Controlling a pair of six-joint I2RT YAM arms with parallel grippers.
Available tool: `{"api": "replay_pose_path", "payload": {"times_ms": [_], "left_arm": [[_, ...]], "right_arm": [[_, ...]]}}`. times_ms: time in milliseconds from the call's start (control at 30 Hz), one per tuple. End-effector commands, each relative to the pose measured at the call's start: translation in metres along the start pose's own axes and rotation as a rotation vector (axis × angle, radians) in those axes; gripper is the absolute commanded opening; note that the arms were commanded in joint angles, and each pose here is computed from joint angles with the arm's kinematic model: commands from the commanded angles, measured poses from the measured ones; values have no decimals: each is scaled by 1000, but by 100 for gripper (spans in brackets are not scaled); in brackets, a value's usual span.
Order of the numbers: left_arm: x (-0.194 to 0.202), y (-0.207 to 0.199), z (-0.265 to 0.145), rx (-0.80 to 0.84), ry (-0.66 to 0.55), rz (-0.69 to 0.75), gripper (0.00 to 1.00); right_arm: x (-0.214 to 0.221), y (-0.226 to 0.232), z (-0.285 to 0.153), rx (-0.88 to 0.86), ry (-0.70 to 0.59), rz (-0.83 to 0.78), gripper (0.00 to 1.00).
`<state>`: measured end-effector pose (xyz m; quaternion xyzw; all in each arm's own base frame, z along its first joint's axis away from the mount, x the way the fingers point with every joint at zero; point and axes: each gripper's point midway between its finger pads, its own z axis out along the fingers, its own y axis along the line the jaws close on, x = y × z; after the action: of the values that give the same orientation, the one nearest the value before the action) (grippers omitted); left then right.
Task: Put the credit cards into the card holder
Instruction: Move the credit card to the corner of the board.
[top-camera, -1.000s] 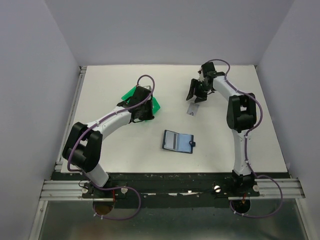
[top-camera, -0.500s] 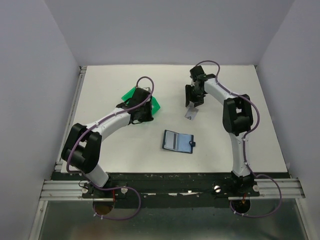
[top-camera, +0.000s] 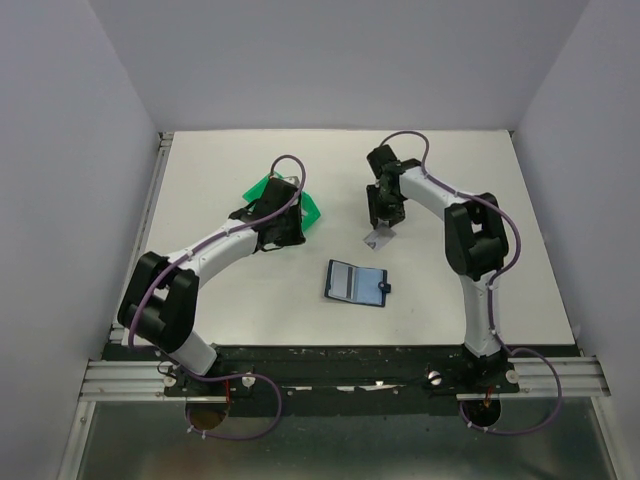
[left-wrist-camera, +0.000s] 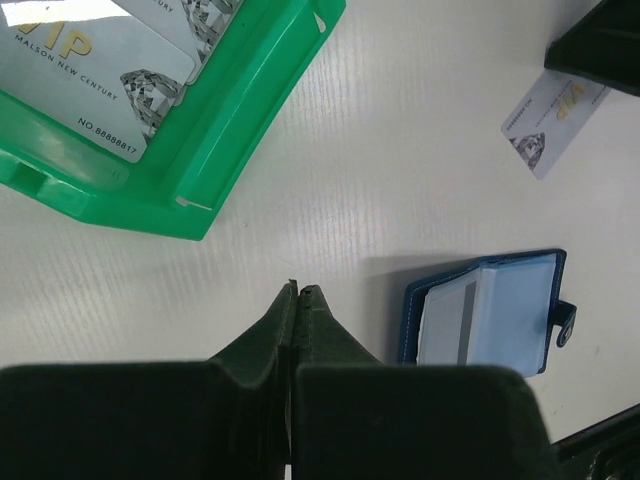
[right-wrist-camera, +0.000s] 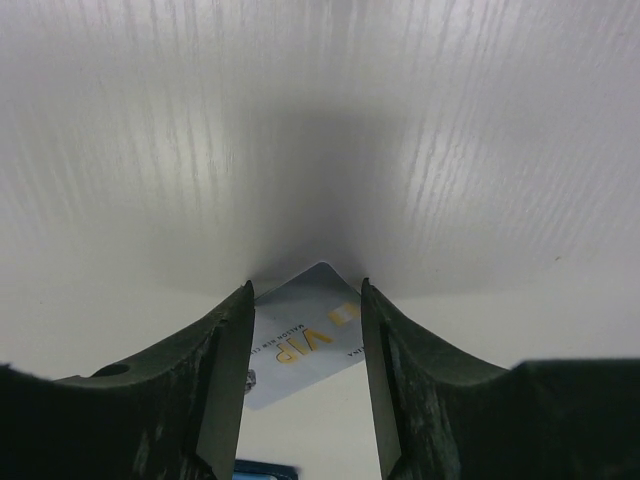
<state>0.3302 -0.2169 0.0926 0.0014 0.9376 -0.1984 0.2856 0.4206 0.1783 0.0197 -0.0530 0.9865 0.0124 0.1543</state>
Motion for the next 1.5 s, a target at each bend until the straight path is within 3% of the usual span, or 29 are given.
{"api": "replay_pose_path", "payload": {"times_ms": [0,400,833,933,1167,1467], "left_arm": [[-5,-2,-8,29,-28,5,3],[0,-1,-12,35,-23,7,3],[3,-1,-22,42,-26,16,3],[3,0,-22,37,-25,16,3],[-2,-2,-24,39,-37,18,3],[2,3,-23,22,-29,17,2]], "right_arm": [[30,-3,2,70,62,-38,54],[76,-10,-8,126,98,-46,54],[164,-6,3,106,198,-6,53],[155,-4,-6,76,115,18,53],[79,5,-35,48,-109,21,54],[28,4,-30,31,-177,-3,55]]}}
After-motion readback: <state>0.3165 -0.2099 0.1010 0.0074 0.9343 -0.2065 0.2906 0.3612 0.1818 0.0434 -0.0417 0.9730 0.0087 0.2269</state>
